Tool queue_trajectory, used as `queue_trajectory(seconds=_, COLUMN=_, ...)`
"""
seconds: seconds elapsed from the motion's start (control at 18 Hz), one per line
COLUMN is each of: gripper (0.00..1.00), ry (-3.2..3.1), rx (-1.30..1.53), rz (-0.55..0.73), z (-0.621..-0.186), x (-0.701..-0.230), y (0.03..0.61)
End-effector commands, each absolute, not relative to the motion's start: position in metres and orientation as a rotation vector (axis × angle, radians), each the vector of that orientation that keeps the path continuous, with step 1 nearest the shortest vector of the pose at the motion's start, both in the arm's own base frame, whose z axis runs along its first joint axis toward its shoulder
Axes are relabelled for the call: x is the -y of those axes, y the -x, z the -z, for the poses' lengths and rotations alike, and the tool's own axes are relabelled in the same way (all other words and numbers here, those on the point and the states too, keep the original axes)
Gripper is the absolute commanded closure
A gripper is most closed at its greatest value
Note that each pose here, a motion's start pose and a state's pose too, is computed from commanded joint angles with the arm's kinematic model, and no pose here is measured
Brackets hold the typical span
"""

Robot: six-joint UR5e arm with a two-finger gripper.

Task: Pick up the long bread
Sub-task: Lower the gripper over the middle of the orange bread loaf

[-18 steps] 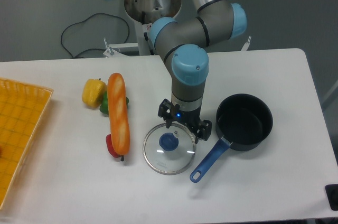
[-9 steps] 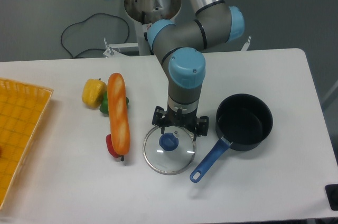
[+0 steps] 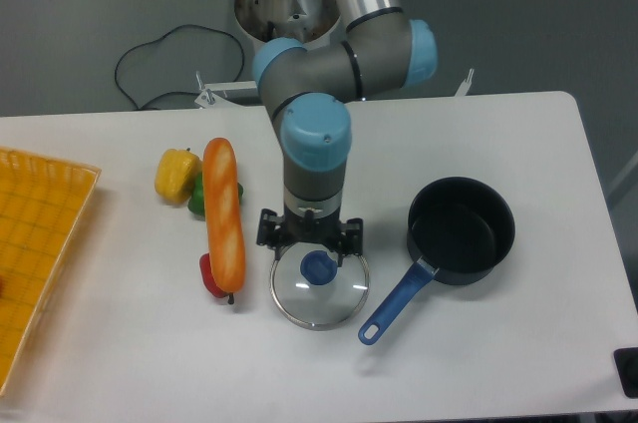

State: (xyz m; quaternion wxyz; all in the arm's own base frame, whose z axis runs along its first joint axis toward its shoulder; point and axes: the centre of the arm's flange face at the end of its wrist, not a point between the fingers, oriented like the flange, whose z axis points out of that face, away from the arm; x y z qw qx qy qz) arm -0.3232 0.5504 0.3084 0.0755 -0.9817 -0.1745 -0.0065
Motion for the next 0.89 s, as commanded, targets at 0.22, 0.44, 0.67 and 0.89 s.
queue_trajectory(seconds=0.22, gripper=0.0, ry=2.969, rx=0.468, rz=0.039, z=-0.306, x=-0.563, y=0.298)
queue_trajectory(seconds=0.44, gripper=0.0, ry=2.979, rx=0.473, rz=0.062, z=-0.298, x=-0.578, y=0.273)
queue_trajectory(seconds=0.67, gripper=0.0, ry=3.013, rx=0.531, rz=0.1, z=-0.274, x=-0.586, y=0.244)
queue_trajectory(seconds=0.89, gripper=0.0, ry=3.014, rx=0.556, rz=0.102, z=-0.273, x=-0.586, y=0.241)
